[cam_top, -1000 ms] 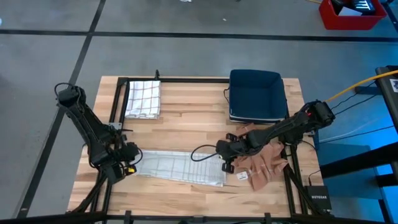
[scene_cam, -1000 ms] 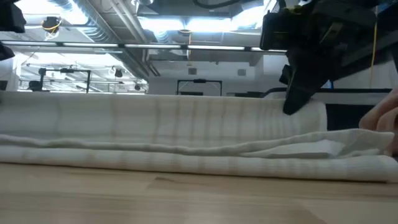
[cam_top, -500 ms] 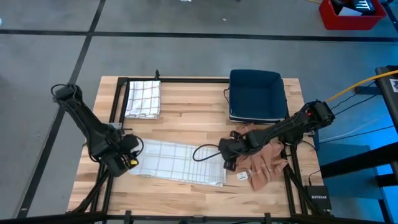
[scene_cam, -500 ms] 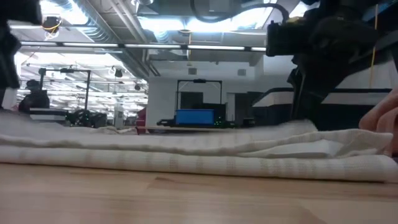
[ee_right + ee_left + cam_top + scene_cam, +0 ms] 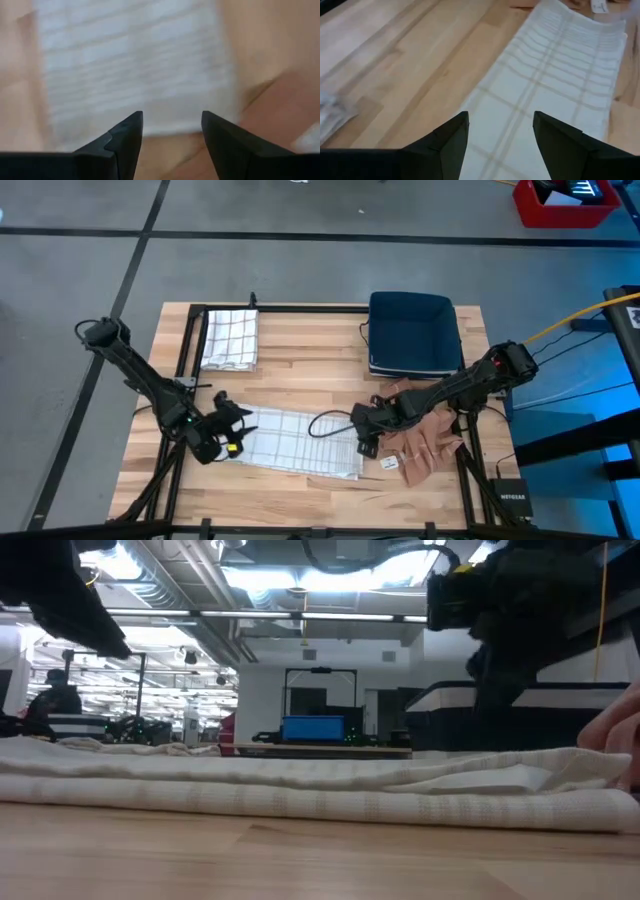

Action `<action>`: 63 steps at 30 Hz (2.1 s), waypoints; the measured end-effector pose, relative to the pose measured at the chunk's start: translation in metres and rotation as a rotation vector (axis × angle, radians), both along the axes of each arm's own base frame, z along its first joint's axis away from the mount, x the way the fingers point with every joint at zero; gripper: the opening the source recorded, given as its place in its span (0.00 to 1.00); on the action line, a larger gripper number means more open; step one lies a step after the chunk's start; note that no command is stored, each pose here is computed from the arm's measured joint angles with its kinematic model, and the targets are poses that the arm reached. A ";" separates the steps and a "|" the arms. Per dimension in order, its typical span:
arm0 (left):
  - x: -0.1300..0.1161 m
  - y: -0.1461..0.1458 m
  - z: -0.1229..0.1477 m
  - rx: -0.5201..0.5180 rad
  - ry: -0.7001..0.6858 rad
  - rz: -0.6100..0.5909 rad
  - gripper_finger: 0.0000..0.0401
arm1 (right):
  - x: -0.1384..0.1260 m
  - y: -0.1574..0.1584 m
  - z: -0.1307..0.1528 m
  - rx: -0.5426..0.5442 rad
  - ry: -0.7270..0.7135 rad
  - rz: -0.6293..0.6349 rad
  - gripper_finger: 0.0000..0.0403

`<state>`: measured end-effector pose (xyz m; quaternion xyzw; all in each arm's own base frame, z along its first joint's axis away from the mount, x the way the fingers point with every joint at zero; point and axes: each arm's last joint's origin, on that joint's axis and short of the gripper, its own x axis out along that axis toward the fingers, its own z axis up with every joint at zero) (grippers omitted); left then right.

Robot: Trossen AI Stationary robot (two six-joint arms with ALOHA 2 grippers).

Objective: Fold towel
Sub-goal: Fold the white towel on the table

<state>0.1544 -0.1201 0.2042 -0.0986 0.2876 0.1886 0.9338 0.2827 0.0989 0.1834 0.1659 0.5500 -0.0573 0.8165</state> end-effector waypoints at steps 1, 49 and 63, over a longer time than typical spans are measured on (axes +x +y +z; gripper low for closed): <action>0.003 -0.001 -0.005 0.013 -0.007 -0.013 0.53 | -0.002 0.005 0.000 0.032 0.010 -0.012 0.51; 0.026 -0.004 -0.049 0.116 0.049 -0.084 0.53 | -0.046 0.047 -0.057 0.501 -0.215 -0.631 0.67; 0.026 -0.004 -0.049 0.116 0.048 -0.084 0.53 | -0.039 0.049 -0.085 0.430 -0.262 -0.731 0.66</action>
